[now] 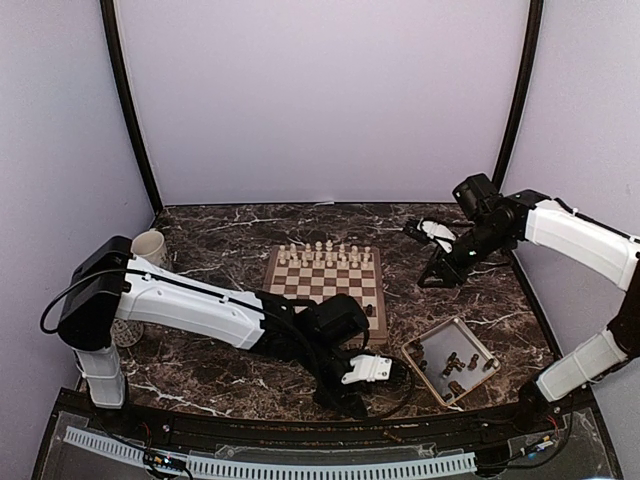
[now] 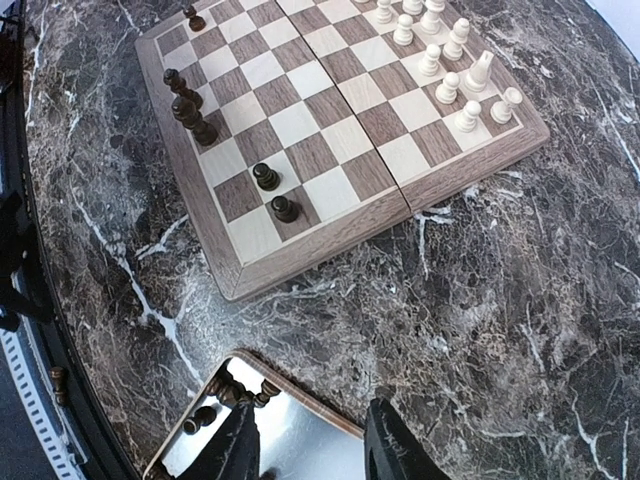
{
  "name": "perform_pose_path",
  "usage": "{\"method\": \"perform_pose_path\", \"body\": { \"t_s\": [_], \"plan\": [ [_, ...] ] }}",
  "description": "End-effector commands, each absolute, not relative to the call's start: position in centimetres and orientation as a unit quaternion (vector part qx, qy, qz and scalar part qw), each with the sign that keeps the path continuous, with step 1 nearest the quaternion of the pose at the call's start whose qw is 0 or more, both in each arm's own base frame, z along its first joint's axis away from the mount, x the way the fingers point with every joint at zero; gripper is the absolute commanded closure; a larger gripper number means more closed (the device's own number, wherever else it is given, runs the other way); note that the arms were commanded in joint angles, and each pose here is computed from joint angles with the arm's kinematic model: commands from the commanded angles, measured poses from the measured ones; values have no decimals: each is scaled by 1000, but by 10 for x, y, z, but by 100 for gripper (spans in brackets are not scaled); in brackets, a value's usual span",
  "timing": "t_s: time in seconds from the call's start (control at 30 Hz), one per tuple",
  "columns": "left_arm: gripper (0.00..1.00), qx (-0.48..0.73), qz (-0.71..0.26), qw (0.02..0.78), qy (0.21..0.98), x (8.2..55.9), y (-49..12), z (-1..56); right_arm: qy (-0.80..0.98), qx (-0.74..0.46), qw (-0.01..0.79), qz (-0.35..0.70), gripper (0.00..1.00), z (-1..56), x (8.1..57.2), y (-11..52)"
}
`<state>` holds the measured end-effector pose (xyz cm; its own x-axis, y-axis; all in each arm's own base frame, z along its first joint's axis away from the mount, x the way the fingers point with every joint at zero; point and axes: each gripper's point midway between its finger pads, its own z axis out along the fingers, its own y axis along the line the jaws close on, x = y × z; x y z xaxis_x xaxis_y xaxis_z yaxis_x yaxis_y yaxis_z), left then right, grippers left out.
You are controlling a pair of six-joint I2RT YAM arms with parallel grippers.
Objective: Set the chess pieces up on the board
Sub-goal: Pick up the bishop at the corner of the board.
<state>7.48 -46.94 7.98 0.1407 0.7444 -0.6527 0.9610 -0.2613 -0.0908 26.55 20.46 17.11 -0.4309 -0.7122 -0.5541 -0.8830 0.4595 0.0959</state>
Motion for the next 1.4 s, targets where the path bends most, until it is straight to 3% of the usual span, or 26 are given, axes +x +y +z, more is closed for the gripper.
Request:
{"method": "perform_pose_path", "body": {
  "t_s": [0.0, 0.53, 1.0, 1.2, 1.37],
  "plan": [
    [50, 764, -303, 170, 543, 56, -482, 72, 823, -466, 240, 219, 64, 165, 266, 209],
    [51, 808, -269, 192, 488, 31, -523, 36, 812, -472, 240, 245, 63, 156, 263, 211],
    [82, 828, -253, 181, 466, 28, -519, 23, 818, -467, 229, 247, 63, 152, 263, 209],
    [86, 818, -232, 204, 486, 47, -514, 30, 821, -464, 225, 246, 63, 162, 271, 211],
    [86, 763, -272, 239, 535, 78, -503, 59, 820, -461, 234, 245, 63, 176, 286, 216]
  ]
}}
